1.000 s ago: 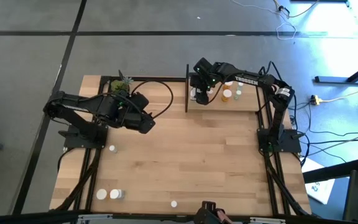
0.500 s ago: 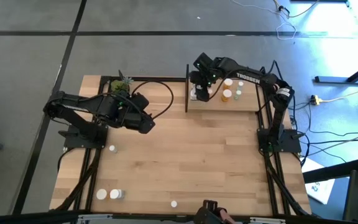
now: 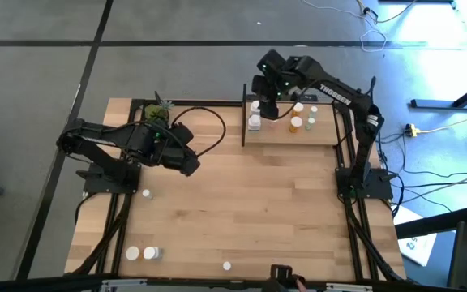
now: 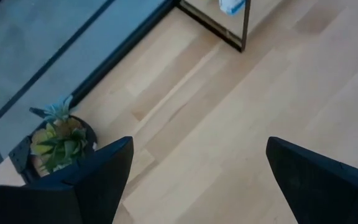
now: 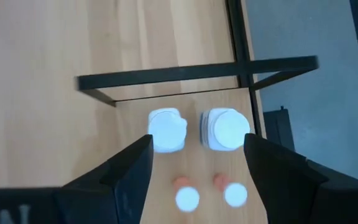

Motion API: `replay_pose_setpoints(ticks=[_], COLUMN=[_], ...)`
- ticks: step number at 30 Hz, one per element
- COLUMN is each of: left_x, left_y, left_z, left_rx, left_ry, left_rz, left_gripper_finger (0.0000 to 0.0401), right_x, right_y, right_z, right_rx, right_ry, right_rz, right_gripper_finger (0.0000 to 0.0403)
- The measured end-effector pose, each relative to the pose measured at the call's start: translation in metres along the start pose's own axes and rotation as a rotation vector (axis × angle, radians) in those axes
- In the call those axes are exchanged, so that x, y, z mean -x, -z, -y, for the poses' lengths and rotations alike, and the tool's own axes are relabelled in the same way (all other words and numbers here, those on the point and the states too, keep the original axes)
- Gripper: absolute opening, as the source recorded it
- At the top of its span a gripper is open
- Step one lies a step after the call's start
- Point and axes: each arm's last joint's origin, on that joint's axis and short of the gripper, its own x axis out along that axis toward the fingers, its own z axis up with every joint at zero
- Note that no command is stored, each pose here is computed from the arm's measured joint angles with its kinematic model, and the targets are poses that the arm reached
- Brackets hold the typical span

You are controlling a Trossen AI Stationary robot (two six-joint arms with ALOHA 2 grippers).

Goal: Pick and place medicine bottles onto shelf by color
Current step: Put the pink pill bottle on the shelf aligned with the other pink pill bottles

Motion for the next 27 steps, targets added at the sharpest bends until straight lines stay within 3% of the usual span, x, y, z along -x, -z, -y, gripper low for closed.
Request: replay_pose_setpoints(ticks=[10,17,27], left_x=[0.002,0.011,0.037], left_y=[0.007,0.017,0.047], left_z=[-0.001,0.007,0.024], left_rx=[0.001,-0.048,-0.159], left_ry=[0.026,0.087,0.213], left_rz=[-0.110,-0.138,-0.172], left_gripper_finger=[0.0363,0.0363,0.0363], right_x=[0.065,0.104,0.129], right_y=[-0.014,-0.023,-0.018], right_z=[-0.034,-0.065,-0.120], right_rx=[0.068,0.124,0.170], right_ry=[-0.060,-0.062,-0.153], right_rz=[0.004,0.110,0.114], right_gripper_finger=[0.0253,0.0253,0.0253])
